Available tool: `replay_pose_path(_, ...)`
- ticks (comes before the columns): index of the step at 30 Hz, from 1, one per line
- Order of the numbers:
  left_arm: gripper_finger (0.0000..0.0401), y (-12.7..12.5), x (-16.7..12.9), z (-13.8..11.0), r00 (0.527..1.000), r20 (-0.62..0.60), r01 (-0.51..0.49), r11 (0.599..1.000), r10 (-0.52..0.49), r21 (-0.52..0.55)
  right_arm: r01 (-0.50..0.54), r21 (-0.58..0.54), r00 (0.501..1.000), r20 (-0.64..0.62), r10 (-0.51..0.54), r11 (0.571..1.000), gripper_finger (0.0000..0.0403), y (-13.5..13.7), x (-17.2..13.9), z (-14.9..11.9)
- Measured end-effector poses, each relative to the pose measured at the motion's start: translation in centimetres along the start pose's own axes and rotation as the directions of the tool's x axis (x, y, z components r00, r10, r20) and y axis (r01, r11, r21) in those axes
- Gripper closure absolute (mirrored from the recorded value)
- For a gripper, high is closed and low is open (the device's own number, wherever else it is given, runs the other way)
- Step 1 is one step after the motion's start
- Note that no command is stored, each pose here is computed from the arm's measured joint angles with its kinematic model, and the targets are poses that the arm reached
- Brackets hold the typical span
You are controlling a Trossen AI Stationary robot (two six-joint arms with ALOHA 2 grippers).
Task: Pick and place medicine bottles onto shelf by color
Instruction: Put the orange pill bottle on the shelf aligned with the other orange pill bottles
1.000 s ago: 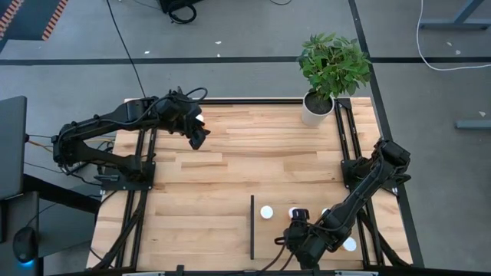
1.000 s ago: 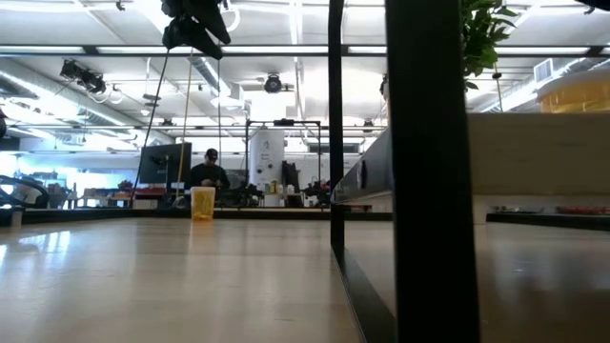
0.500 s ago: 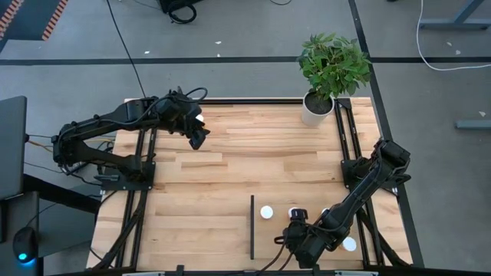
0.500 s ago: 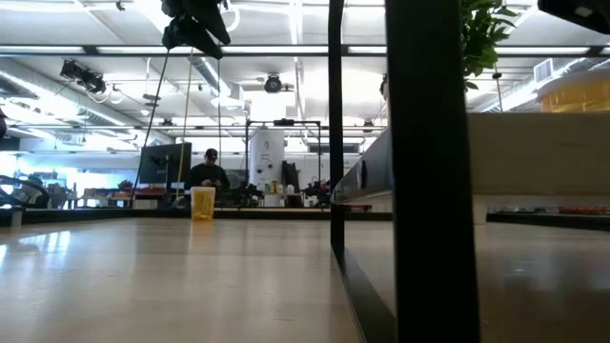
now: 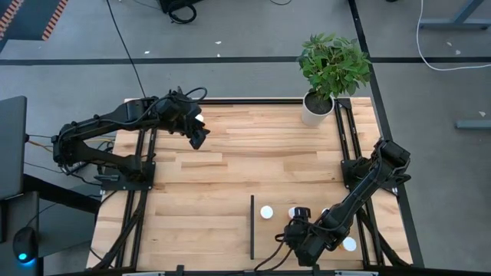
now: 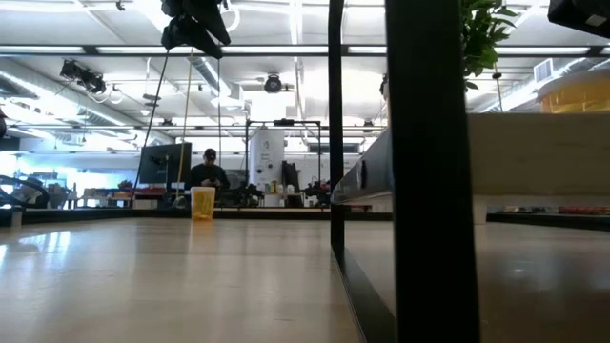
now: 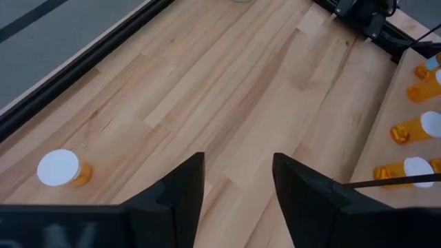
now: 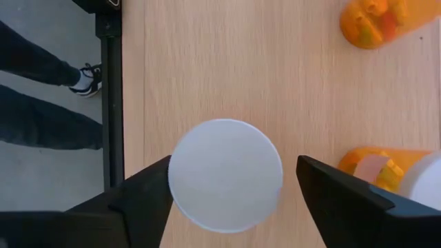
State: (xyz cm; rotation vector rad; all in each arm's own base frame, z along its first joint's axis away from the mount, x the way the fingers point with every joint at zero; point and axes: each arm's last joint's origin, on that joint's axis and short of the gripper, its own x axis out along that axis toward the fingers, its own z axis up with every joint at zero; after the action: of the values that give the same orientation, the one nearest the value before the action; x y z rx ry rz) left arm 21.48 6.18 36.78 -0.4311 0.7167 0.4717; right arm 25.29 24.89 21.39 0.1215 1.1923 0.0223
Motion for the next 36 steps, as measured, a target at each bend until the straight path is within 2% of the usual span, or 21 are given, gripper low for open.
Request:
replay_pose_path(24, 0.0229, 0.0, 0.0, 0.0, 1.0, 0.0, 0.0, 1.0, 0.0, -0.005, -0.025, 0.037, 0.999, -0.043, 0.027, 0.999, 0.0181, 0.0, 0.0, -0.2)
replay_pose_path(36, 0.0228, 0.0, 0.0, 0.0, 1.0, 0.0, 0.0, 1.0, 0.0, -0.005, -0.03, 0.047, 0.995, -0.096, 0.035, 0.998, 0.0187, 0.4, -0.3, -1.0)
